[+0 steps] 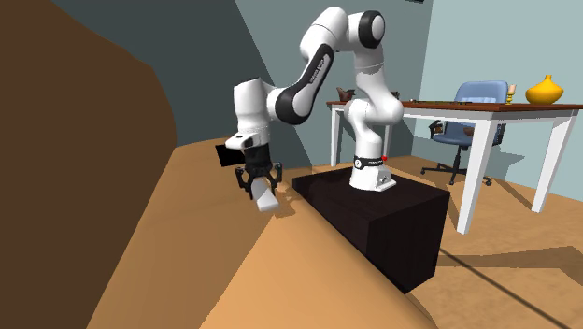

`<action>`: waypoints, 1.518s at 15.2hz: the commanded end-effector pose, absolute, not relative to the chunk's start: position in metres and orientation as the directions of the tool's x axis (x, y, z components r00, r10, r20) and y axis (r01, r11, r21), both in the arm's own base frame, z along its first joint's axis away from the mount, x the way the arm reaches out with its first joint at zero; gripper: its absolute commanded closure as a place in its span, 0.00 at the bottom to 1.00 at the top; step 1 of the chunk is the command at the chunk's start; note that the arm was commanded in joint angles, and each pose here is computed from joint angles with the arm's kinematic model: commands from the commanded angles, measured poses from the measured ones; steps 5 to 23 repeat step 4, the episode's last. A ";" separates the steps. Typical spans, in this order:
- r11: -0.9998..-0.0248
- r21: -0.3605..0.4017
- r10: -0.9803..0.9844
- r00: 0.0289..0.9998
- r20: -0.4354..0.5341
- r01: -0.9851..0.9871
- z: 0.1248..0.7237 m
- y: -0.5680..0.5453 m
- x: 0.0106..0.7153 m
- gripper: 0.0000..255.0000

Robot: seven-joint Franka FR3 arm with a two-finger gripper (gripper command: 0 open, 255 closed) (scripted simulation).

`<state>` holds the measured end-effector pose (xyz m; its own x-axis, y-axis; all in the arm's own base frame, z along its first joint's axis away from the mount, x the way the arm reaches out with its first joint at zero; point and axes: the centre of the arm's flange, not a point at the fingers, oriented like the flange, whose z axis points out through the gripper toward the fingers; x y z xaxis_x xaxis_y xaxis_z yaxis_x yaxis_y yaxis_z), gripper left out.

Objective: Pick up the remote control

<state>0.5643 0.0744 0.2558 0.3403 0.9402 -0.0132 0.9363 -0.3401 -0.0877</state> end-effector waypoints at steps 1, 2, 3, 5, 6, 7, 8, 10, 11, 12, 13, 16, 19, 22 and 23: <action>-0.340 -0.088 0.940 0.340 -0.013 0.936 0.267 0.074 0.565 1.00; -0.340 -0.088 0.940 0.340 -0.013 0.936 0.272 0.074 0.565 1.00; -0.340 -0.088 0.940 0.340 -0.013 0.936 0.273 0.074 0.565 1.00; -0.340 -0.088 0.940 0.340 -0.013 0.936 0.273 0.074 0.565 1.00; -0.340 -0.088 0.940 0.340 -0.013 0.936 0.273 0.074 0.565 1.00; -0.340 -0.088 0.940 0.340 -0.013 0.936 0.273 0.074 0.565 1.00; -0.340 -0.088 0.940 0.340 -0.013 0.936 0.273 0.074 0.565 1.00; -0.340 -0.088 0.940 0.340 -0.013 0.936 0.273 0.074 0.565 1.00; -0.340 -0.088 0.940 0.340 -0.013 0.936 0.273 0.074 0.565 1.00; -0.340 -0.088 0.940 0.340 -0.013 0.936 0.273 0.074 0.565 1.00; -0.340 -0.088 0.940 0.340 -0.013 0.936 0.273 0.074 0.565 1.00; -0.340 -0.088 0.940 0.340 -0.013 0.936 0.273 0.074 0.565 1.00; -0.340 -0.088 0.940 0.340 -0.013 0.936 0.273 0.074 0.565 1.00; -0.340 -0.088 0.940 0.340 -0.013 0.936 0.273 0.074 0.565 1.00; -0.340 -0.088 0.940 0.340 -0.013 0.936 0.273 0.074 0.565 1.00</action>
